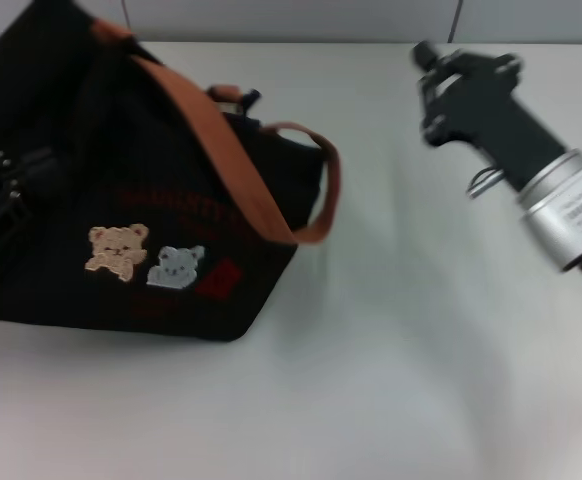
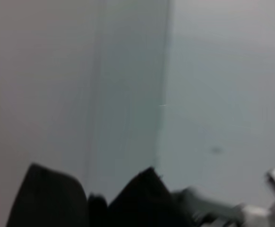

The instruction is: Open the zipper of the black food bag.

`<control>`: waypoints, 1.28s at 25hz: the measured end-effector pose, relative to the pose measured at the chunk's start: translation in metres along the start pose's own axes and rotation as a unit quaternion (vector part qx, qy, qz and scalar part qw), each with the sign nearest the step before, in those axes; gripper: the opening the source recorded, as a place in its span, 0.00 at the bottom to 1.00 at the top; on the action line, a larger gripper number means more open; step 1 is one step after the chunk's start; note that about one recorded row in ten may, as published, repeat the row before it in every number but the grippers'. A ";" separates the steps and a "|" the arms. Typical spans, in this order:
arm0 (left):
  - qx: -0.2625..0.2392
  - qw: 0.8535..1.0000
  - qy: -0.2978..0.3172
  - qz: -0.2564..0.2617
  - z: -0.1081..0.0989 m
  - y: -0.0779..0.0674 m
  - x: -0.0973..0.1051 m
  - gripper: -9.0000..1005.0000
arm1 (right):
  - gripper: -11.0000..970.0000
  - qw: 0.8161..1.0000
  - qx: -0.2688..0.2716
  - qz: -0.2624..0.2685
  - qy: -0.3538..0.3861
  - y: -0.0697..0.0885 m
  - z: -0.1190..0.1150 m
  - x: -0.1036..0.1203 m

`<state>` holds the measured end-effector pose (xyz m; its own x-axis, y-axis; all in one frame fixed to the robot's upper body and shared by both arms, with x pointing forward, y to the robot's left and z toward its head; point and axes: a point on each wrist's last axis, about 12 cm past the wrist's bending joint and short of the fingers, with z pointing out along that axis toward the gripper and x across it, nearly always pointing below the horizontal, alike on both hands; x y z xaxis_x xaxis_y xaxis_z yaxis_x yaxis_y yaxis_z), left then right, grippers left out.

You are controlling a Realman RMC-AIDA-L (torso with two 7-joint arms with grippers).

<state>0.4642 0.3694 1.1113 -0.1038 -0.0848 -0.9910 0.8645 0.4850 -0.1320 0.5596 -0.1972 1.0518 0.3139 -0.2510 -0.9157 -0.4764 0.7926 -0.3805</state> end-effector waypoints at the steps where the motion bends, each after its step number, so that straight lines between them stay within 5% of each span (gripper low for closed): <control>1: -0.019 1.000 0.003 -0.001 -0.004 -0.001 0.007 0.05 | 0.07 1.000 0.012 0.020 -0.003 -0.005 -0.002 0.000; 6: -0.115 0.993 0.016 -0.006 -0.007 -0.008 0.049 0.05 | 0.08 0.993 0.048 0.108 -0.020 -0.023 -0.015 0.002; 10: -0.155 0.988 0.014 0.002 0.026 -0.010 0.076 0.05 | 0.09 0.989 0.059 0.135 -0.025 -0.027 -0.020 0.002; 17: -0.130 0.990 -0.016 -0.045 0.100 -0.002 0.081 0.05 | 0.11 0.973 0.116 0.193 -0.051 -0.031 -0.034 0.002; 22: -0.091 0.993 -0.023 -0.067 0.097 -0.003 0.072 0.13 | 0.12 0.964 0.114 0.231 -0.063 -0.035 -0.050 0.004; 28: -0.022 0.998 -0.051 -0.031 0.047 -0.022 0.052 0.37 | 0.27 0.957 -0.031 0.279 -0.075 -0.056 -0.084 -0.005; 31: 0.040 0.998 -0.044 -0.007 0.022 -0.035 0.040 0.44 | 0.38 0.944 -0.156 0.282 -0.066 -0.065 -0.099 -0.019; 32: 0.059 0.998 -0.031 -0.003 0.014 -0.037 0.038 0.46 | 0.41 0.927 -0.252 0.271 -0.056 -0.067 -0.106 -0.029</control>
<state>0.4350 0.3359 1.0793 -0.0812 -0.1425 -0.9865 0.9159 0.3796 -0.1303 0.4955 -0.3016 1.0899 -0.0151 0.1901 -0.9817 -0.9037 0.4175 0.0948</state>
